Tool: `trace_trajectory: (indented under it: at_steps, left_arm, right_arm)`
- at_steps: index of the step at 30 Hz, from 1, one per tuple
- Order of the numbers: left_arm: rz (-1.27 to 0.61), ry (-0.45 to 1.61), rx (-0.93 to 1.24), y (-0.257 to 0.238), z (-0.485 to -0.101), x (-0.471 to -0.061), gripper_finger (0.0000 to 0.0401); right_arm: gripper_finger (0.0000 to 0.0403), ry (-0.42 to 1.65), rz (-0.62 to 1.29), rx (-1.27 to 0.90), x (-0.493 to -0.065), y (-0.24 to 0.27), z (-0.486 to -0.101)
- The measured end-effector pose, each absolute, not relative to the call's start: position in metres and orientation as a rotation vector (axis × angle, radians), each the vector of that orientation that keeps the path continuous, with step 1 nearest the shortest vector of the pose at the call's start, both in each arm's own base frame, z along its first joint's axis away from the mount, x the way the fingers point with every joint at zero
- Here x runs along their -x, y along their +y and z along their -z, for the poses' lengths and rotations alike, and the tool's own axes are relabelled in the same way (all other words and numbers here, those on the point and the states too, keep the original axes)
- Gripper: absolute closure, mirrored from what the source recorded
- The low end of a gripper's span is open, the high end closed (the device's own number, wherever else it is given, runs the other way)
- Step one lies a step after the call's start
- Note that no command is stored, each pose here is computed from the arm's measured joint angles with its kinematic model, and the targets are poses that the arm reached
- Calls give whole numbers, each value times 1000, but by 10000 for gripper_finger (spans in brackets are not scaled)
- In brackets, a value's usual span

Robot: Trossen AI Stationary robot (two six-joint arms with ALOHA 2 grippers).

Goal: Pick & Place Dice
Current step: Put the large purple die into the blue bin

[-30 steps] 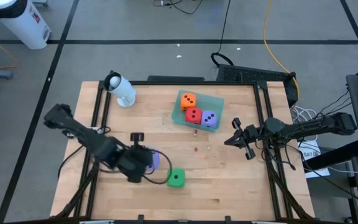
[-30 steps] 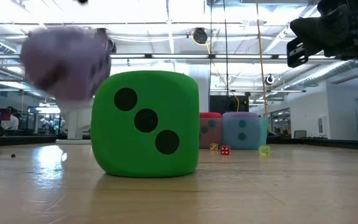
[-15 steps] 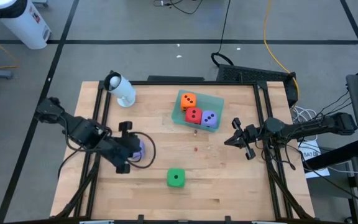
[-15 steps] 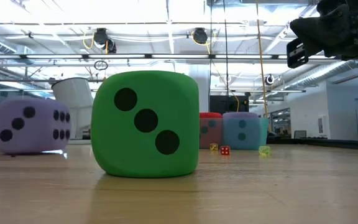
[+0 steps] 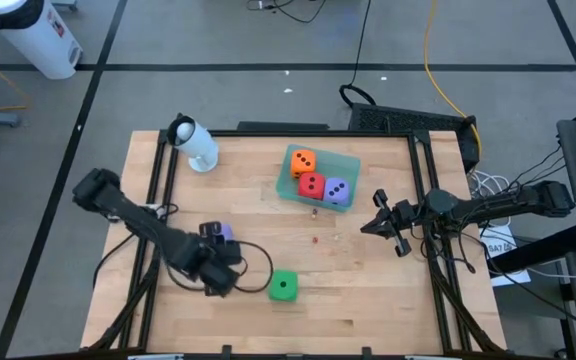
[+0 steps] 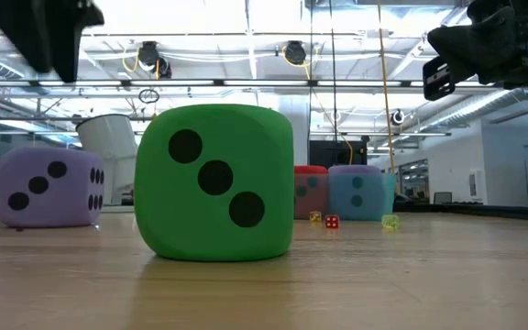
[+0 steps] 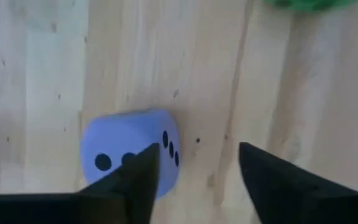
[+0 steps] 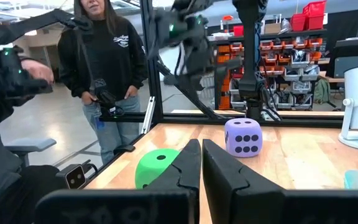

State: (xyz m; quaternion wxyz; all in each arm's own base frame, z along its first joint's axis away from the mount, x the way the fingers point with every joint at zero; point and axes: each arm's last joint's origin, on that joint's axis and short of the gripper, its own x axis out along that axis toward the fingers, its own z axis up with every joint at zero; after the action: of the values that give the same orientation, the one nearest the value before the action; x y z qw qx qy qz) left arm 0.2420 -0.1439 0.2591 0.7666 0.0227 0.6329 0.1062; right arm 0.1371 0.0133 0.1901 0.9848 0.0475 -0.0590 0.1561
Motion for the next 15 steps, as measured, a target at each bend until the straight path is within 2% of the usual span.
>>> trace_trajectory:
  at_steps: [3,7,12,15]
  left_arm:
    - [-264,1454,-114,-151,-236,-250,122]
    - [-332,1572,-201,-152,-213,-254,80]
    - [-443,1659,-207,-143,-204,-256,62]
    - [-479,1639,-183,-141,-204,-257,63]
  right_arm:
    - [394,-117,-313,-95,-137,13,-190]
    - [394,-116,-313,-96,-137,13,-190]
    - [394,-115,-313,-103,-137,13,-190]
    - [394,-114,-313,-103,-137,13,-190]
